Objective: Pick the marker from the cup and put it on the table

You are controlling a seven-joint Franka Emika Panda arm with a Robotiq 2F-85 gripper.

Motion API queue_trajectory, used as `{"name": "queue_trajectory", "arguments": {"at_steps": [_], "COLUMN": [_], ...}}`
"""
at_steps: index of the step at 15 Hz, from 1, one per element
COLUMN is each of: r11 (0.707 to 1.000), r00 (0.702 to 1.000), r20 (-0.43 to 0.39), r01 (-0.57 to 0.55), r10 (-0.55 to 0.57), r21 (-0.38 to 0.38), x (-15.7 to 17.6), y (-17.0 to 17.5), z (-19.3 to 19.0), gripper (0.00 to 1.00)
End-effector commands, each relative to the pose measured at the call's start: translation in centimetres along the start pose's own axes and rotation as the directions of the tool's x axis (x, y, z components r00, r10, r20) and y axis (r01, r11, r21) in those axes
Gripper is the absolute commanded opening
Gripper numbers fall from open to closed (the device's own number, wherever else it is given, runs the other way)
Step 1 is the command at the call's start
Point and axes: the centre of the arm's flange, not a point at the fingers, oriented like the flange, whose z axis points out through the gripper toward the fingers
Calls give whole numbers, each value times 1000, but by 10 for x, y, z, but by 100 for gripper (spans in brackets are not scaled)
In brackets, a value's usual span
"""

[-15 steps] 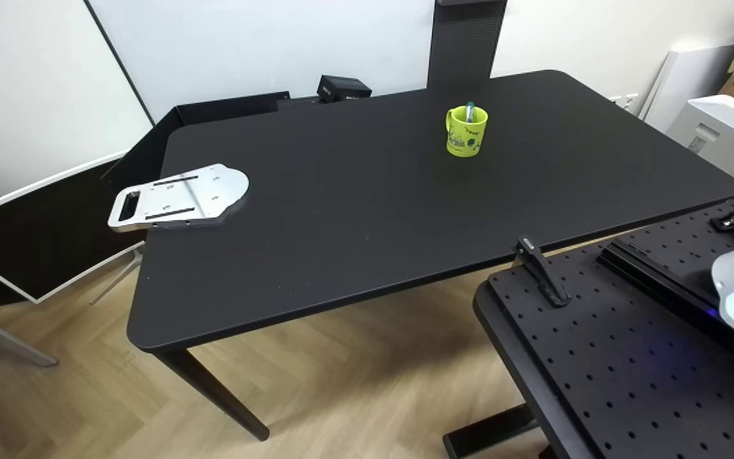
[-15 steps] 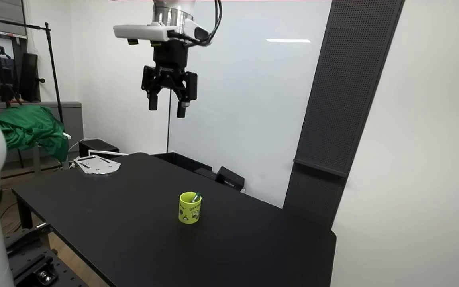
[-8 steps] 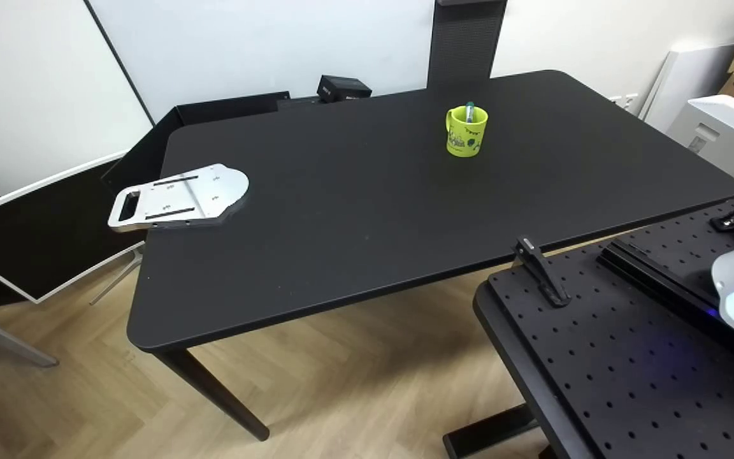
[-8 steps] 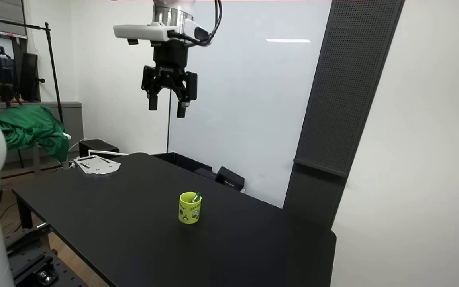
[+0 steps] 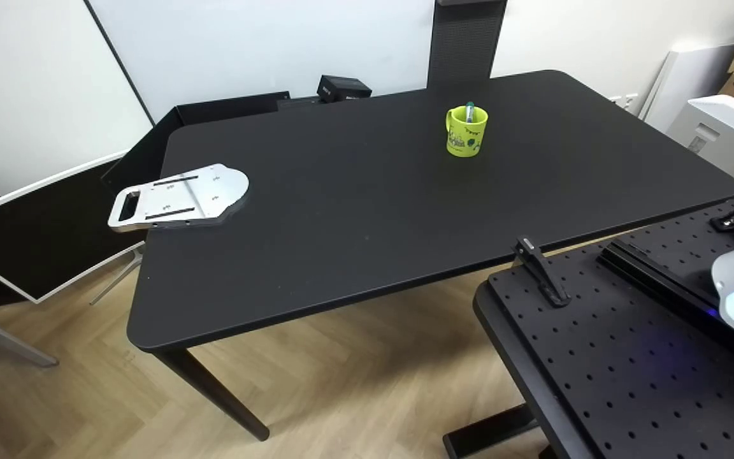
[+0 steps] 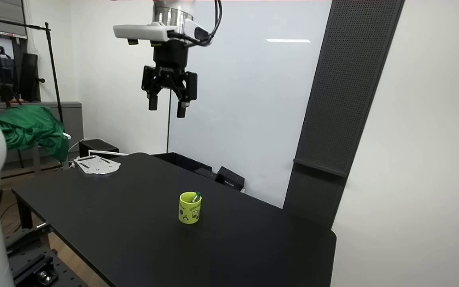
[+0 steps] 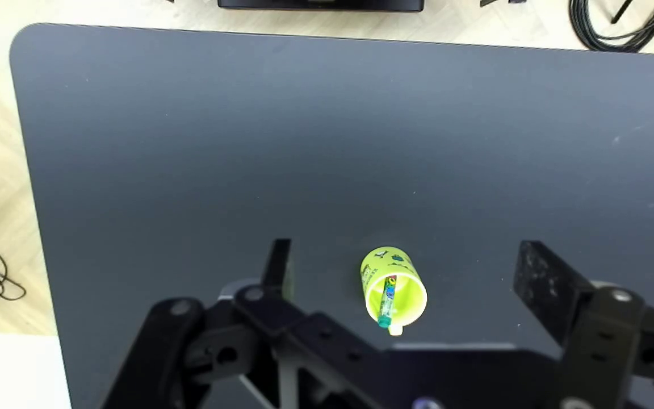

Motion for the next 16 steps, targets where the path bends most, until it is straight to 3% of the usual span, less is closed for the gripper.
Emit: {"name": "queue_trajectory", "arguments": {"at_steps": [1, 13, 16], "r11": [1000, 1000, 1000], "r00": [1000, 1000, 1000], "r20": [0, 0, -9], "r01": [0, 0, -3], "r10": [0, 0, 3], "r21": [0, 0, 15], "x": [0, 0, 27], "y": [0, 0, 10], "z": [0, 0, 6], "gripper": [100, 100, 100]}}
